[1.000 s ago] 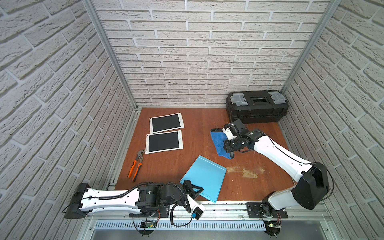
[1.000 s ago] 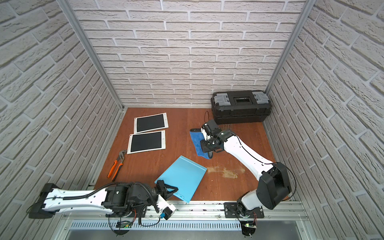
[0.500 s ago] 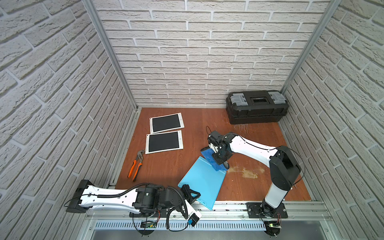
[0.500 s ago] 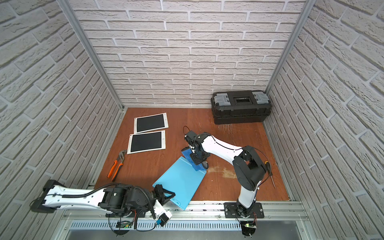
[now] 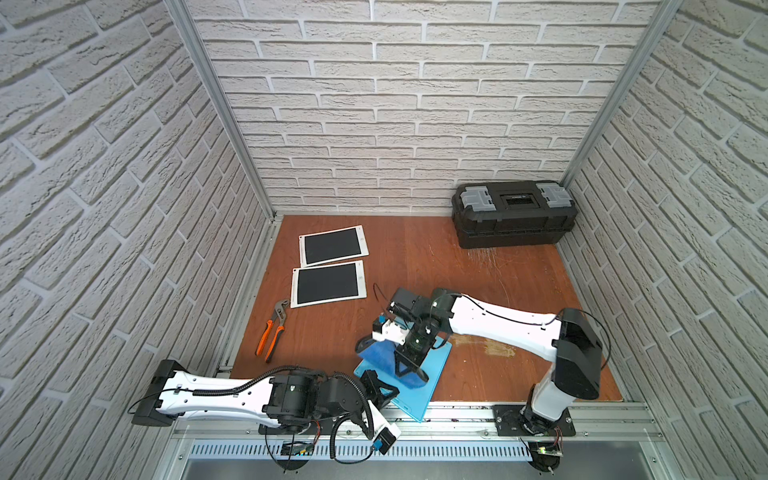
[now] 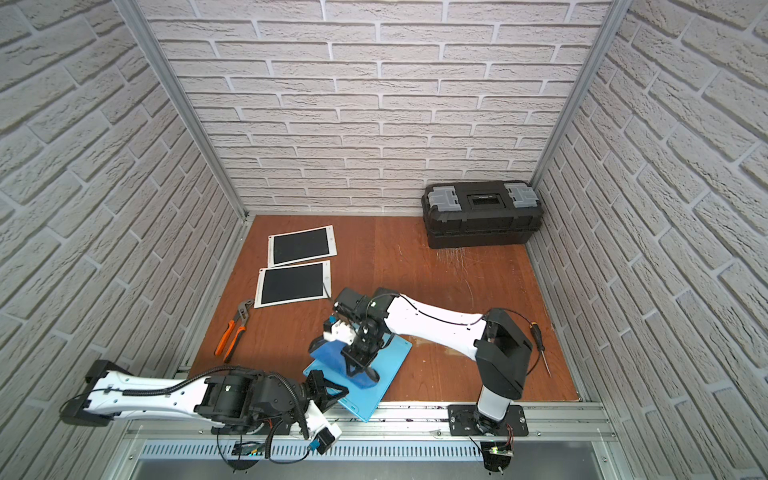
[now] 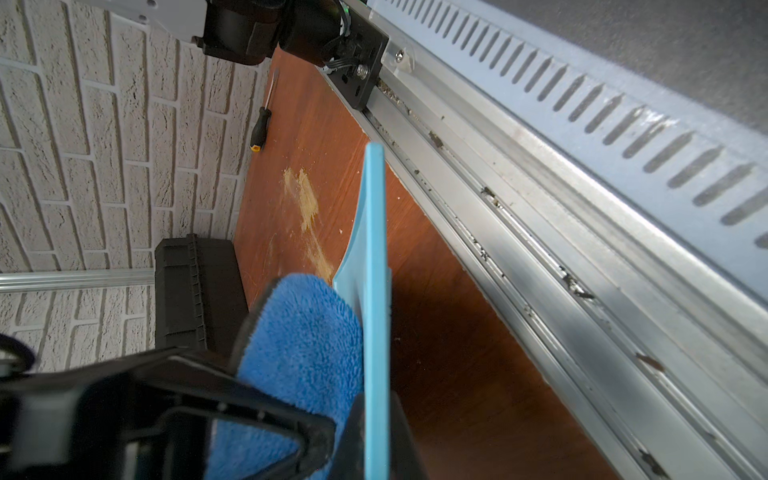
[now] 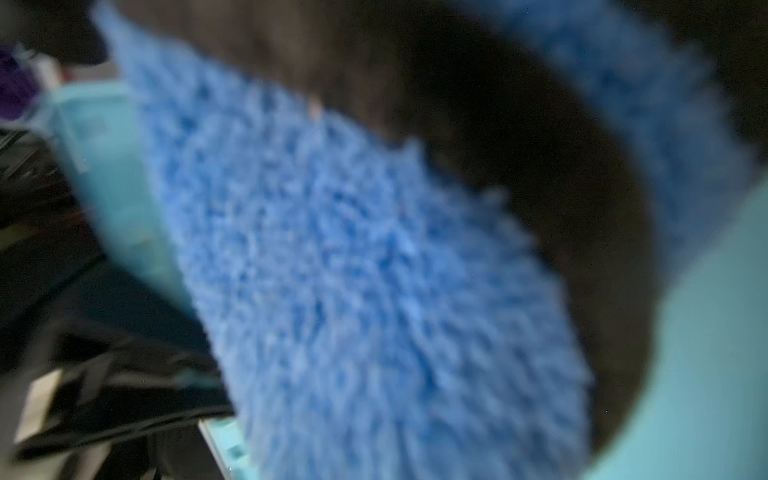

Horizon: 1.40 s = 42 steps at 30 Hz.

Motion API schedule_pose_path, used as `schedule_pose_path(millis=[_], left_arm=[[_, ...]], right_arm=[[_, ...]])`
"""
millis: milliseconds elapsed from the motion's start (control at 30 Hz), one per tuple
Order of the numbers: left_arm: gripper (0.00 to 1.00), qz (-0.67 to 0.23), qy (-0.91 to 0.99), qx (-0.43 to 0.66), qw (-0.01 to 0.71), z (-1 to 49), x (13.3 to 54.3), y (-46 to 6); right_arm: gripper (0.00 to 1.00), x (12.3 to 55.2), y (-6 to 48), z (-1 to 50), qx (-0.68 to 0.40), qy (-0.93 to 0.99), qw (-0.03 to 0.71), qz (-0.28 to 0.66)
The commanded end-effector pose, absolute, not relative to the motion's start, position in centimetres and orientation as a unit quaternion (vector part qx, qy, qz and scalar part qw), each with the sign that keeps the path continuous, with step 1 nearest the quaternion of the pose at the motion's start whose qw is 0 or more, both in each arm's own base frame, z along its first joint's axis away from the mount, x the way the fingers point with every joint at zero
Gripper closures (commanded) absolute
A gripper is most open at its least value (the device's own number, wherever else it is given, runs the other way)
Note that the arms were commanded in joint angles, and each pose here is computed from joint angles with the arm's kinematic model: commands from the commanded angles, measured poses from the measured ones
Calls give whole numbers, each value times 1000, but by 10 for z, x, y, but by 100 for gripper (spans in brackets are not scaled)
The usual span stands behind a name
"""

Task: Wipe the drawing tablet
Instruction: Wipe the dirt from the drawing tablet.

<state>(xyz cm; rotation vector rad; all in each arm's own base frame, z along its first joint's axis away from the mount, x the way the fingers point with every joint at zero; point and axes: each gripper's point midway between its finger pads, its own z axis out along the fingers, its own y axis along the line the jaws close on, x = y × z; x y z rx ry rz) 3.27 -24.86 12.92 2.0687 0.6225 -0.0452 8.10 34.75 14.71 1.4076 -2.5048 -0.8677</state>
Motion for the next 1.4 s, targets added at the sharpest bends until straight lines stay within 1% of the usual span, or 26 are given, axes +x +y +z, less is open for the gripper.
schedule_pose_path(millis=[0, 100, 167, 200, 267, 300, 367, 433, 467, 533, 567, 633, 700, 767, 833, 933, 967, 1033, 1133, 1233, 1367], left_arm=[[100, -8, 256, 838, 482, 136, 38, -250], [100, -6, 256, 837, 484, 137, 39, -250], [100, -6, 258, 835, 486, 138, 40, -250], [100, -5, 258, 834, 488, 139, 40, -250], [100, -4, 258, 831, 493, 141, 41, -250], [100, -4, 259, 830, 495, 141, 41, -250], [100, -3, 260, 829, 496, 142, 42, -250], [100, -3, 259, 829, 496, 142, 41, -250], [100, -3, 259, 829, 496, 142, 41, -250], [100, -3, 260, 829, 496, 143, 42, -250], [100, -3, 259, 829, 496, 143, 41, -250], [100, -3, 259, 827, 500, 144, 42, -250], [100, -3, 260, 825, 501, 145, 42, -250], [100, -3, 259, 825, 503, 146, 42, -250], [100, -2, 258, 826, 502, 145, 42, -250], [100, -2, 258, 825, 502, 145, 42, -250], [100, -2, 258, 825, 503, 146, 42, -250], [100, -1, 258, 825, 502, 145, 42, -250], [100, -3, 260, 825, 502, 146, 42, -250], [100, -5, 259, 823, 505, 147, 42, -250], [100, -6, 259, 822, 507, 148, 42, -250]], right_arm=[[98, 18, 352, 179, 487, -765, 153, -393], [97, 3, 345, 181, 490, -741, 167, -427], [97, 16, 338, 156, 482, -771, 149, -388], [97, 33, 334, 135, 465, -802, 139, -347], [97, 72, 322, 92, 391, -861, 158, -284], [97, 94, 311, 67, 336, -891, 173, -252], [97, 133, 279, 26, 229, -935, 184, -199], [98, 167, 237, 1, 150, -966, 163, -133], [98, 179, 219, -3, 131, -975, 148, -100], [98, 194, 201, 2, 99, -984, 124, -85], [98, 201, 192, 7, 89, -989, 106, -60], [98, 215, 169, 23, 84, -995, 61, 5], [98, 222, 155, 36, 82, -995, 36, 43], [98, 219, 161, 43, 102, -994, 31, 30], [98, 213, 162, 48, 125, -991, 27, 48], [98, 193, 194, 50, 204, -978, 36, 29], [98, 181, 211, 50, 230, -972, 47, 7], [98, 147, 255, 52, 282, -952, 88, -78], [98, 99, 308, 76, 340, -910, 126, -199], [97, 57, 338, 117, 398, -859, 123, -298], [97, 23, 348, 157, 423, -815, 117, -379]])
